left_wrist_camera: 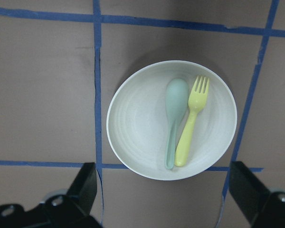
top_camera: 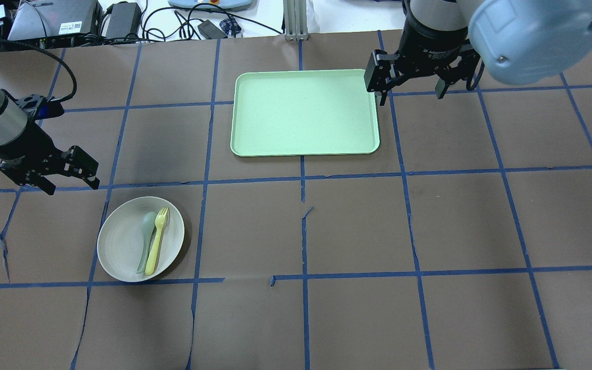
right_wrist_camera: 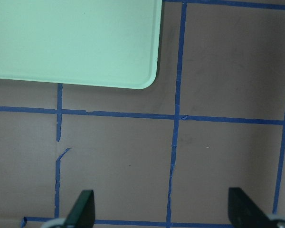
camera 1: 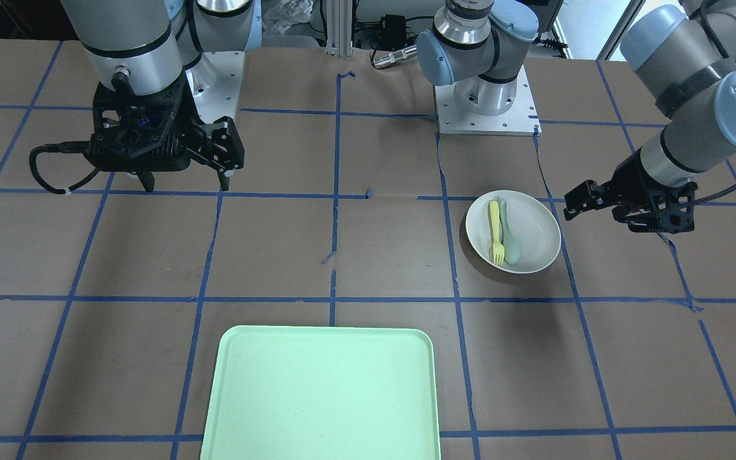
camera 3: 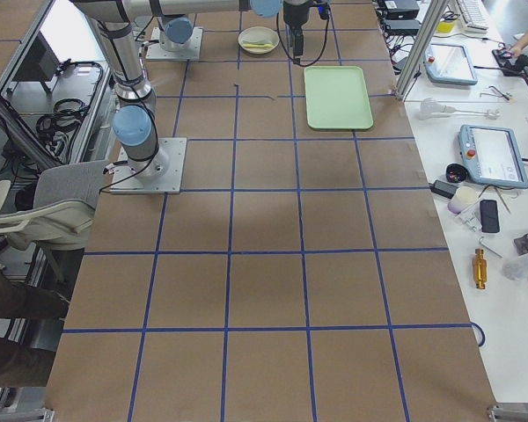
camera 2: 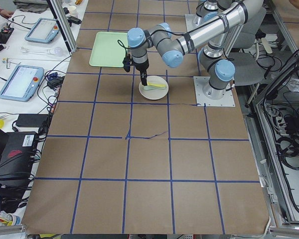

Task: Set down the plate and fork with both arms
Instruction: 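Move the left gripper down to the rim of the white plate and grasp it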

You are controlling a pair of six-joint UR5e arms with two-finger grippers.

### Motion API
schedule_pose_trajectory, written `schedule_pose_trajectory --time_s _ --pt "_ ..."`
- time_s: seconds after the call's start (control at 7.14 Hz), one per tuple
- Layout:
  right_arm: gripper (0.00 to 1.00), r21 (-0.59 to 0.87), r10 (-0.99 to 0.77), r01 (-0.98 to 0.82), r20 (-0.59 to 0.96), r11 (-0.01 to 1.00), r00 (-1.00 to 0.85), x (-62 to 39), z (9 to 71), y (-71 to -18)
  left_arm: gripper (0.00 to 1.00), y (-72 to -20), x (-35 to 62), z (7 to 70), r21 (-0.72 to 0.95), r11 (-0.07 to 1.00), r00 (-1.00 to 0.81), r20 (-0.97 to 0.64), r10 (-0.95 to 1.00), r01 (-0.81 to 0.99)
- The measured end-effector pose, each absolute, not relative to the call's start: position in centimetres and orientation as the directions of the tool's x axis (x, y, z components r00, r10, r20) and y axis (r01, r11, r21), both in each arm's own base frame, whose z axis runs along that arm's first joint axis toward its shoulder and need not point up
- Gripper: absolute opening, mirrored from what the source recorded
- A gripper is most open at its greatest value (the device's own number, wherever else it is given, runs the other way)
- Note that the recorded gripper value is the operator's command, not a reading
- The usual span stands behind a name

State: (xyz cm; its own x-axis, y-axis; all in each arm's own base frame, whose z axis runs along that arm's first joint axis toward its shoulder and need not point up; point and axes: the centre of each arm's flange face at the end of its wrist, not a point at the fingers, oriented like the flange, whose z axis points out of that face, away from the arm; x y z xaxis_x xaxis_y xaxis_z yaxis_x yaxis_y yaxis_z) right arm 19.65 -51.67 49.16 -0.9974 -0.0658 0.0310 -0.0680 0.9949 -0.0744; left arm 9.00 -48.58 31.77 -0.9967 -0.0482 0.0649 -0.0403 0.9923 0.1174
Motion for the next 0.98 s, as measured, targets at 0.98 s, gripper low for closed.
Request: schedule_pose_trajectory --time_s 0.98 --pt "1.0 -0.087 -0.062 -0.064 0.028 0.994 -0.998 19.7 49.1 -51.9 0.67 -46.5 11.8 17.7 0.239 0.971 -0.969 0.241 -0.046 0.013"
